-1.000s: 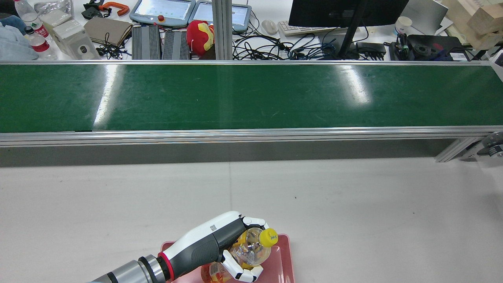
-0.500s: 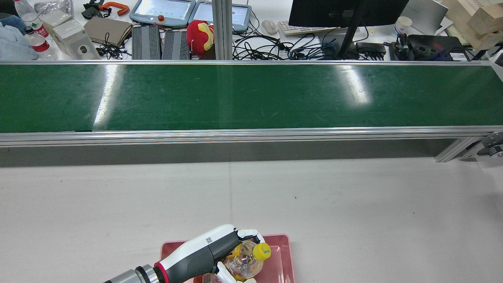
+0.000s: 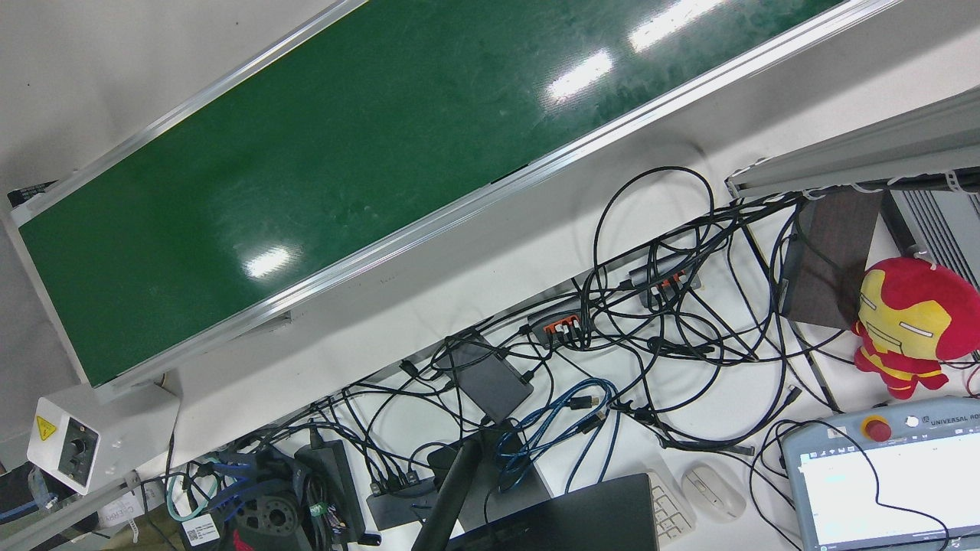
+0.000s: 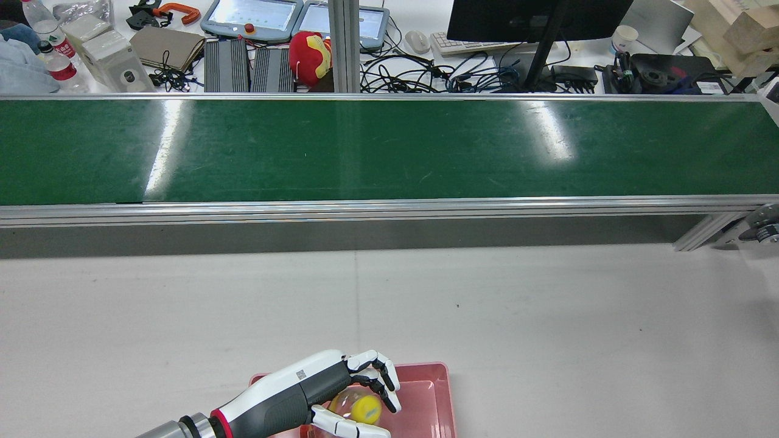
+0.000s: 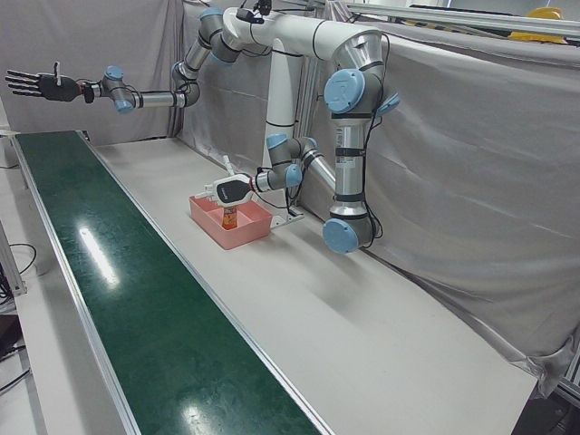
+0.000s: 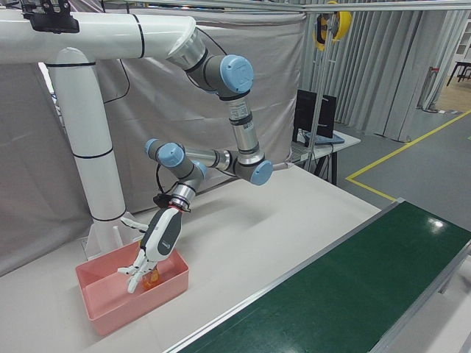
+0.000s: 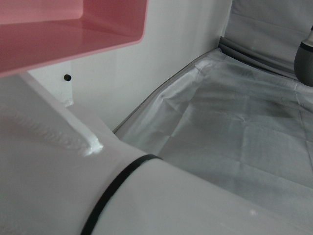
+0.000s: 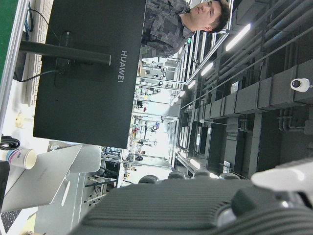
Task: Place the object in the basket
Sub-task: 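Lower the bottle into the pink tray and open the left hand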
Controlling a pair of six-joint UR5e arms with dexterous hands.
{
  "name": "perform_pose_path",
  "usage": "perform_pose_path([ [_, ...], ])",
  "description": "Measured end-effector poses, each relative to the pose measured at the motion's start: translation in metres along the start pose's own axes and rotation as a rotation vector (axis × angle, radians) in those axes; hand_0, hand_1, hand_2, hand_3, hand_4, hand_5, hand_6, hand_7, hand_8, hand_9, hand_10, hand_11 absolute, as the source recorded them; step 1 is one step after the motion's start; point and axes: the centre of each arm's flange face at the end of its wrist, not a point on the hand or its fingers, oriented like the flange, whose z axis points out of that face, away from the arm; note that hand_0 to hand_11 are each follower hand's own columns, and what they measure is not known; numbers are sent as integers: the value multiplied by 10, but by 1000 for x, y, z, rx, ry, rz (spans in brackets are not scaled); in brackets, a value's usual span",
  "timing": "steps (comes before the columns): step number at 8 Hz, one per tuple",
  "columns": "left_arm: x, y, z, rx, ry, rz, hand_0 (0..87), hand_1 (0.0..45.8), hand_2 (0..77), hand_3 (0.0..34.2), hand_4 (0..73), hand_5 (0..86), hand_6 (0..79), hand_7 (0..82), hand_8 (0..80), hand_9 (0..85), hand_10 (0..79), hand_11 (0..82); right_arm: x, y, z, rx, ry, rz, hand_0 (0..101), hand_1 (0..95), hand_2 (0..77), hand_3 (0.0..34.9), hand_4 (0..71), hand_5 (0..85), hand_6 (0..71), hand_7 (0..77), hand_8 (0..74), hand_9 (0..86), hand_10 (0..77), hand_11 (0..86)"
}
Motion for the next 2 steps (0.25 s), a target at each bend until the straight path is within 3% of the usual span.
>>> perform_pose_path([
  [1,1,-2,-5,-6,3,-2,0,5,5,5,38,387,5,11,136,169,147,278,0,0,0,0,0,0,3,0,5,3,0,0,0,5,0,0,0,0],
  [2,2,-1,-7,-10,8,-4,0,5,5,5,38,245,0,22,120,147,158,213,0,0,0,0,0,0,1,0,5,2,0,0,0,5,0,0,0,0],
])
